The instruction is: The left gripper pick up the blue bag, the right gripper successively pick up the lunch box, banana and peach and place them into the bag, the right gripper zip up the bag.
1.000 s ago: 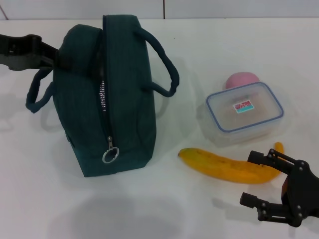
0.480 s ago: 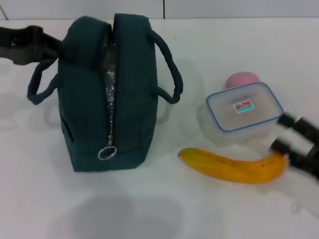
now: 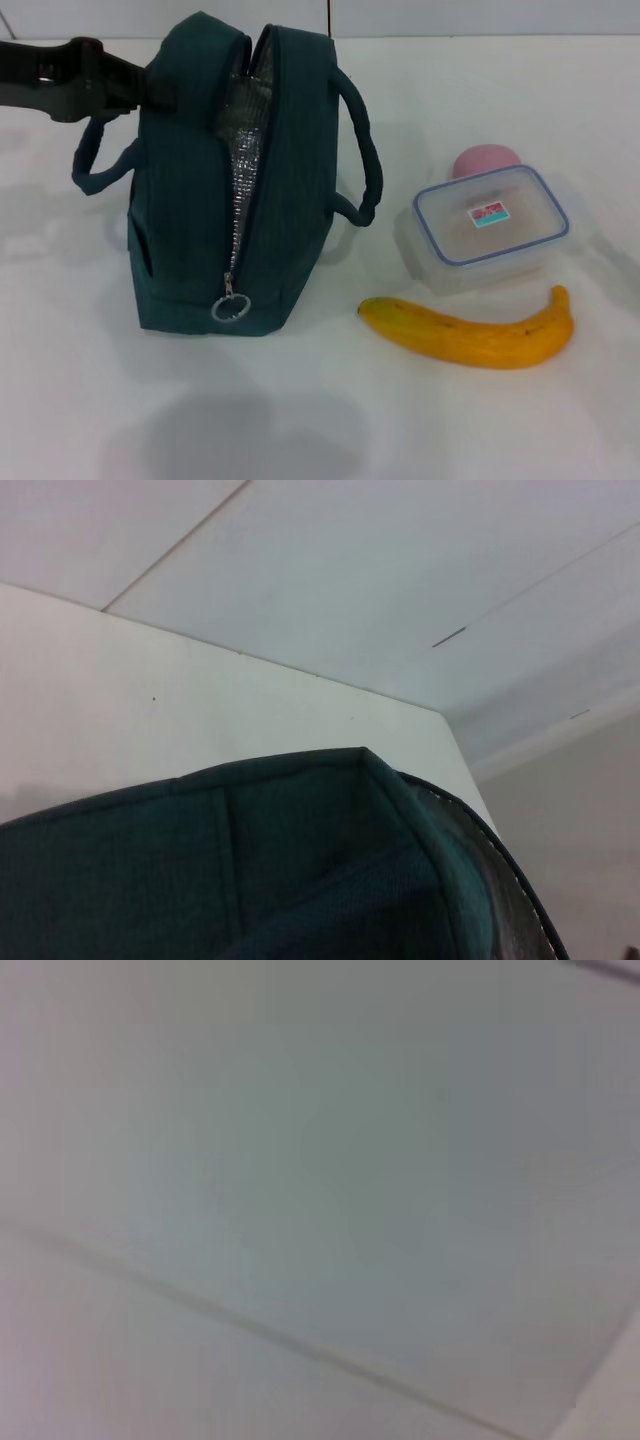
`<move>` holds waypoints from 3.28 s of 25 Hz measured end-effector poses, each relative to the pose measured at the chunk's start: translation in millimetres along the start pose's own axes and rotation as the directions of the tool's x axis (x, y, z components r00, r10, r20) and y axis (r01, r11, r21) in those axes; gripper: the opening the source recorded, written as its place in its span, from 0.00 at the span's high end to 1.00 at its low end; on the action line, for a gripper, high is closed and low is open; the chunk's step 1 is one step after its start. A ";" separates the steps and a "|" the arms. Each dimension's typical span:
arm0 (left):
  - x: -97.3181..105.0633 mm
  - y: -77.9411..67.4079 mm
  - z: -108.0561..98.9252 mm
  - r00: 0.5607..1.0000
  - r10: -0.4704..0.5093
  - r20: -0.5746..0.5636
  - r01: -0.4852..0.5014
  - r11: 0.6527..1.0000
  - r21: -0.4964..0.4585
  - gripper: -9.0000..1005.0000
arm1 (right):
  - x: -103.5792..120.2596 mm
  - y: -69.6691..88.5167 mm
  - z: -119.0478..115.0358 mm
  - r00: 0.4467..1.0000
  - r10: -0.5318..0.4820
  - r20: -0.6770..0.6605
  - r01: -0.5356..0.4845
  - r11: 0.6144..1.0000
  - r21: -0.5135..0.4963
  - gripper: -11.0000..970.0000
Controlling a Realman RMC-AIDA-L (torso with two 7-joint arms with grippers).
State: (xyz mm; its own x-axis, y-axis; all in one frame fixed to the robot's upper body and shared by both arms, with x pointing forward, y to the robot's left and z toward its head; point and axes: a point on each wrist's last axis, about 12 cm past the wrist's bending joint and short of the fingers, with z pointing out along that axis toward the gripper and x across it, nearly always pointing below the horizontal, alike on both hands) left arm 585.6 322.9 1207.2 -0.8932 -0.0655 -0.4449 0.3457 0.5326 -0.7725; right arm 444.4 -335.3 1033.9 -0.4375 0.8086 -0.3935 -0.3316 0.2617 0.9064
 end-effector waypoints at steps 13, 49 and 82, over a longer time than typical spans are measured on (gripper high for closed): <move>-3.0 -4.2 5.4 1.000 0.013 0.006 -0.013 0.999 0.032 0.96 | 7.9 -27.0 50.9 0.993 0.099 -0.066 -0.083 0.973 0.215 0.18; -4.4 -8.9 8.8 0.999 0.038 0.018 -0.039 0.997 0.068 0.95 | 19.3 -18.9 100.4 0.966 0.119 -0.229 -0.074 0.978 0.194 0.49; -1.8 -9.4 15.9 0.999 0.045 -0.001 -0.044 0.997 0.070 0.95 | -6.3 17.0 85.3 0.991 0.126 -0.036 -0.130 0.981 -0.147 0.90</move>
State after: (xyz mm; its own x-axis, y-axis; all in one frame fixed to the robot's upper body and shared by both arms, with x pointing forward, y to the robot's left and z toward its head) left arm 588.5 304.6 1208.0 -0.8770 -0.0412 -0.4786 0.4044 0.4745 -0.7819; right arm 512.8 -291.0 1064.9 -0.5059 0.8156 -0.2810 -0.3908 0.0737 0.9175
